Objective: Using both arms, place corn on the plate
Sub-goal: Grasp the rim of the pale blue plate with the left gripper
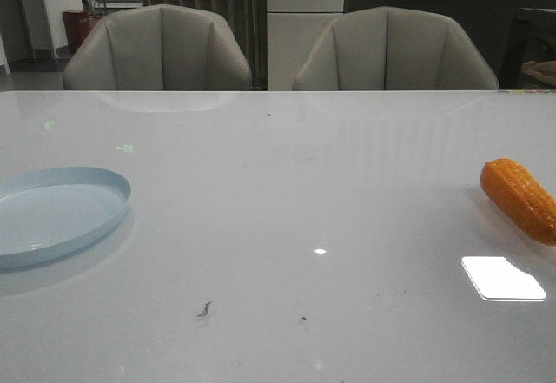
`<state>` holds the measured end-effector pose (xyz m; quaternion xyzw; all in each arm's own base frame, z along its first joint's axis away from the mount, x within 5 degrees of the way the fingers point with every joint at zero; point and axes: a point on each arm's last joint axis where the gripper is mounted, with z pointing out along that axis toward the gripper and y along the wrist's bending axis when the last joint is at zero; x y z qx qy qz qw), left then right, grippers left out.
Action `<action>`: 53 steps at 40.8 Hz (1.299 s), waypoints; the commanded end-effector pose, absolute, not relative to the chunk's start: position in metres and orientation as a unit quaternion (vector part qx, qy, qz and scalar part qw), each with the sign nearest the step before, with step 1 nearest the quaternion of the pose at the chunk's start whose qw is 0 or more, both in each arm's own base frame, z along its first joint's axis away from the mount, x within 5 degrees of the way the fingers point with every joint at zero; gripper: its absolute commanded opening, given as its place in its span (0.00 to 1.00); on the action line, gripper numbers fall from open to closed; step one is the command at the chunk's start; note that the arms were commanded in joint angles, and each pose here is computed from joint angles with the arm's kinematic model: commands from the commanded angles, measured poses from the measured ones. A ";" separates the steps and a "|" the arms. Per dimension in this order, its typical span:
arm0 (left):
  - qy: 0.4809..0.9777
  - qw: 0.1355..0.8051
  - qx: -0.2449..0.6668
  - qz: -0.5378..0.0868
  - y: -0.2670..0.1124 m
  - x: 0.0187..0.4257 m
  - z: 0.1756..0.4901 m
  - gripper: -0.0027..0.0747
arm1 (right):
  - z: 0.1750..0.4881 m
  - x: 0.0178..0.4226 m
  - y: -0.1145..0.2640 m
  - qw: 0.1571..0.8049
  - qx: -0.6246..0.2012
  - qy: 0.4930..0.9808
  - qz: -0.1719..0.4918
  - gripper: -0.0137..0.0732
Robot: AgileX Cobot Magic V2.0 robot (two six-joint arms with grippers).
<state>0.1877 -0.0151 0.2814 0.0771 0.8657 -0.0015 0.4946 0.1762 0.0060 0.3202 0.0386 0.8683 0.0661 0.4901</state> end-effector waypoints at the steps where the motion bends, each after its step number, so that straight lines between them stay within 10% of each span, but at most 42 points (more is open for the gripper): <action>1: 0.841 0.540 0.031 -0.016 -0.011 0.202 0.300 0.67 | 0.333 0.184 0.005 0.525 0.042 0.848 0.065 0.72; 30: 0.955 0.296 -0.013 -0.020 0.014 0.345 0.239 0.67 | 0.327 0.191 0.005 0.513 0.043 0.855 0.064 0.72; 53: 0.973 0.228 -0.017 -0.023 0.016 0.375 0.181 0.67 | 0.328 0.191 0.005 0.514 0.043 0.854 0.064 0.72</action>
